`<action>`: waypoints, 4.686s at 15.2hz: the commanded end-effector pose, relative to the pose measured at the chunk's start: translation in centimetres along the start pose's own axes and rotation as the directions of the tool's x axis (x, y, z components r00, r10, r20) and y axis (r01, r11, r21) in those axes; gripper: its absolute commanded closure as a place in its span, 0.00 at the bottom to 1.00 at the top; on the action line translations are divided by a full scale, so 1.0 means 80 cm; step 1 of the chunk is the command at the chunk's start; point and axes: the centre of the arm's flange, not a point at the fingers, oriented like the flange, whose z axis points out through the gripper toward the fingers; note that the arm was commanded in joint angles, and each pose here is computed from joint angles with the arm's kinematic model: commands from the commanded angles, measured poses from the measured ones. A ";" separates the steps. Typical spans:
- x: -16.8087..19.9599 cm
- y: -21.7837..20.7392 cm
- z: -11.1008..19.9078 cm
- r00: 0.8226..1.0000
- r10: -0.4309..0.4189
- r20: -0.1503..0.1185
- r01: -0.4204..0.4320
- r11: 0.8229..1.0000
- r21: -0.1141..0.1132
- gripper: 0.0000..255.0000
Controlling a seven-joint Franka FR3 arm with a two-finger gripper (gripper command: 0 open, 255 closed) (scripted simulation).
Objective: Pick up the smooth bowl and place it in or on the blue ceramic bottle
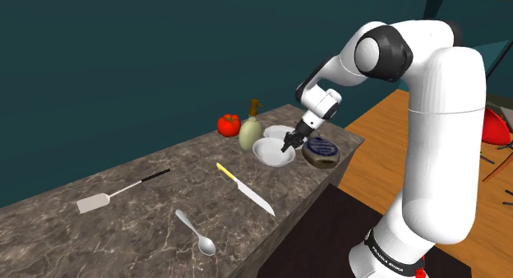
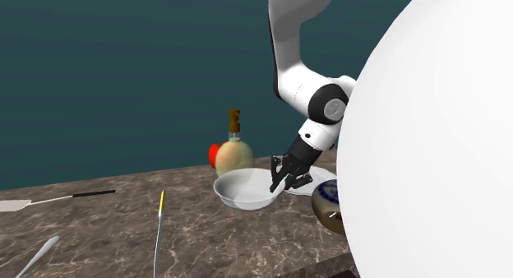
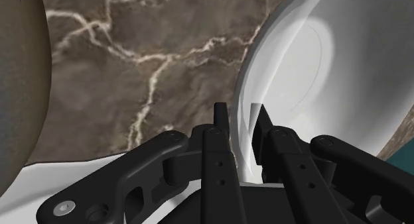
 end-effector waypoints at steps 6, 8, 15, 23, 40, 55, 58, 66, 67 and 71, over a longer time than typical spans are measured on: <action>0.005 -0.025 -0.039 1.000 0.000 0.000 0.000 1.000 0.000 1.00; 0.006 -0.031 -0.050 1.000 0.000 0.000 0.000 1.000 0.000 1.00; 0.011 -0.055 -0.089 1.000 0.000 0.000 0.000 1.000 0.000 1.00; 0.016 -0.083 -0.134 1.000 0.000 0.000 0.000 1.000 0.000 1.00; 0.022 -0.106 -0.236 1.000 0.000 0.000 0.000 1.000 0.000 1.00; -0.010 0.098 -0.372 1.000 0.000 0.000 0.000 1.000 0.000 1.00; -0.017 0.139 -0.399 1.000 0.000 0.000 0.000 1.000 0.000 1.00; -0.023 0.178 -0.377 1.000 0.000 0.000 0.000 1.000 0.000 1.00; -0.024 0.181 -0.372 1.000 0.000 0.000 0.000 1.000 0.000 1.00; -0.027 0.195 -0.349 1.000 0.000 0.000 0.000 1.000 0.000 1.00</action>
